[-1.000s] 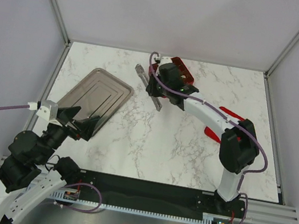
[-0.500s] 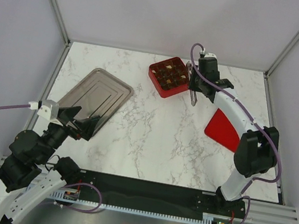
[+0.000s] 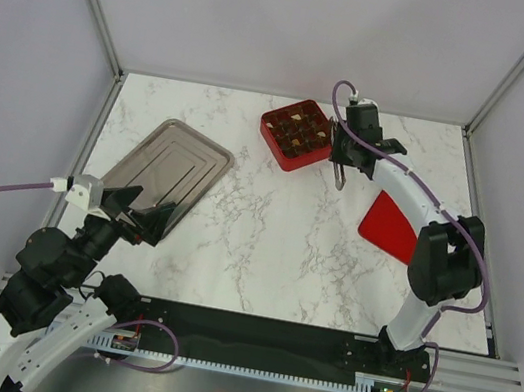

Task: Pack the chocolate

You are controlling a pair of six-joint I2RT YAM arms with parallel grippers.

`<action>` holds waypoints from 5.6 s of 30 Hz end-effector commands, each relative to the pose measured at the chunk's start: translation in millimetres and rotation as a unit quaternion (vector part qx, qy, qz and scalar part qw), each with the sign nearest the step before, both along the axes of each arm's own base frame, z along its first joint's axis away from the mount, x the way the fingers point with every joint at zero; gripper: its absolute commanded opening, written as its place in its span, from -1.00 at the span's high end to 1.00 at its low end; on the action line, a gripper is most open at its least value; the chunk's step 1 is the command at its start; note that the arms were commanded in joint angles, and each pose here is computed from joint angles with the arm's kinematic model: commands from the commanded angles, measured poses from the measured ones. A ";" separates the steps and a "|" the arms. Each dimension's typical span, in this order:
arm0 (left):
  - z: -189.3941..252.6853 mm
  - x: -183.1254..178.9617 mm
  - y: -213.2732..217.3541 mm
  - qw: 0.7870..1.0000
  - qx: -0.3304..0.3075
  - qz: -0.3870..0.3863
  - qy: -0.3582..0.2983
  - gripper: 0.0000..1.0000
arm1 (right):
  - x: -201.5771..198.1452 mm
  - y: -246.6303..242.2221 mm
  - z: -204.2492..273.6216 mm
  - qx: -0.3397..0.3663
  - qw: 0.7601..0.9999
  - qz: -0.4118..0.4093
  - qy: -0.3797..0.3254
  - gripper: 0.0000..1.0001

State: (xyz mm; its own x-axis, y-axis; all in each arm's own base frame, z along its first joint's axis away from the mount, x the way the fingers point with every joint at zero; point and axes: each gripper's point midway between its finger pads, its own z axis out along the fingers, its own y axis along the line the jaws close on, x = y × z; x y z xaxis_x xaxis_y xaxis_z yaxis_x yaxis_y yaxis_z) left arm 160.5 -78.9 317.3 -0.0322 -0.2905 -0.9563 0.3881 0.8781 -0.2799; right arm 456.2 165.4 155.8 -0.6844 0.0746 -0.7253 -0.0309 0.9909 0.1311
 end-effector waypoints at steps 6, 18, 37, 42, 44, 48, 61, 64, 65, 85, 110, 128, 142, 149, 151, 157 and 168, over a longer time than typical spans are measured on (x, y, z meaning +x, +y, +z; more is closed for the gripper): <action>9.1 3.2 1.9 1.000 0.003 0.008 -0.017 -0.99 | 4.6 -7.0 -11.8 -0.003 1.000 -0.024 0.007 0.28; 8.5 3.5 1.9 1.000 0.003 0.009 -0.016 -0.99 | 0.2 -11.0 -19.0 -0.009 0.999 -0.031 0.014 0.21; 8.6 4.2 2.4 1.000 0.003 0.011 -0.015 -0.99 | 3.7 -5.8 18.4 0.008 1.000 -0.016 -0.021 0.08; 7.0 5.4 1.3 1.000 0.006 0.010 -0.012 -0.99 | -11.6 -4.0 42.8 0.024 0.999 -0.005 -0.030 0.10; 6.0 6.5 0.7 1.000 0.008 0.010 -0.010 -0.99 | -23.6 -1.3 54.5 0.031 0.999 0.002 -0.036 0.09; 4.9 7.6 -1.4 1.000 0.011 0.007 -0.007 -0.99 | -60.9 6.3 45.0 0.034 0.999 0.021 -0.017 0.10; -8.2 17.6 -10.9 0.999 0.032 0.000 0.026 -0.99 | -166.2 59.9 -24.6 0.043 0.997 0.071 -0.007 0.10; -10.1 19.2 -12.6 0.999 0.036 -0.001 0.032 -0.99 | -172.4 62.2 -40.7 0.021 0.998 0.061 -0.023 0.10; -11.3 19.7 -13.4 0.999 0.037 -0.002 0.034 -0.99 | -174.5 63.8 -47.2 0.021 0.998 0.060 -0.024 0.10; -14.2 20.4 -14.6 0.998 0.040 -0.004 0.040 -0.99 | -208.8 80.1 -122.1 0.010 1.000 0.003 0.017 -0.28; -11.2 16.7 -17.1 0.999 0.035 -0.015 0.034 -0.99 | -116.8 -35.3 -24.1 -0.031 0.988 -0.151 -0.030 -0.23; -13.9 18.1 -18.5 0.998 0.037 -0.016 0.040 -0.99 | -67.6 -106.1 -119.6 0.006 0.975 -0.204 0.094 0.27; -16.7 24.8 -24.4 0.997 0.046 -0.019 0.061 -0.97 | -56.4 -93.8 -112.4 0.009 0.986 -0.140 0.085 1.00; 2.2 23.5 -21.5 0.998 0.025 -0.011 0.058 -0.97 | -57.2 -97.5 -118.2 -0.002 0.986 -0.141 0.090 0.63; 2.5 23.7 -21.9 0.998 0.020 -0.010 0.060 -0.97 | -58.1 -97.6 -119.6 0.001 0.986 -0.138 0.092 0.53; 3.0 29.9 -28.1 0.997 0.009 -0.011 0.076 -0.96 | -64.6 -96.8 -130.5 0.020 0.986 -0.125 0.109 0.46; -9.8 49.6 -52.1 0.990 0.002 -0.023 0.139 -0.95 | -63.6 -93.5 -129.4 0.048 0.987 -0.093 0.121 0.74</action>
State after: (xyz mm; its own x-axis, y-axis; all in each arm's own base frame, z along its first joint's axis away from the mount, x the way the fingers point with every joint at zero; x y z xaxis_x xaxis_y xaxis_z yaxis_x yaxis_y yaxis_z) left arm 205.9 -121.1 286.4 -0.3110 -0.2145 -0.9259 0.3232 0.8923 -0.3153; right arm 387.4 65.6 19.2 -0.8013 0.3032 -0.5158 0.2415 0.9526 0.1848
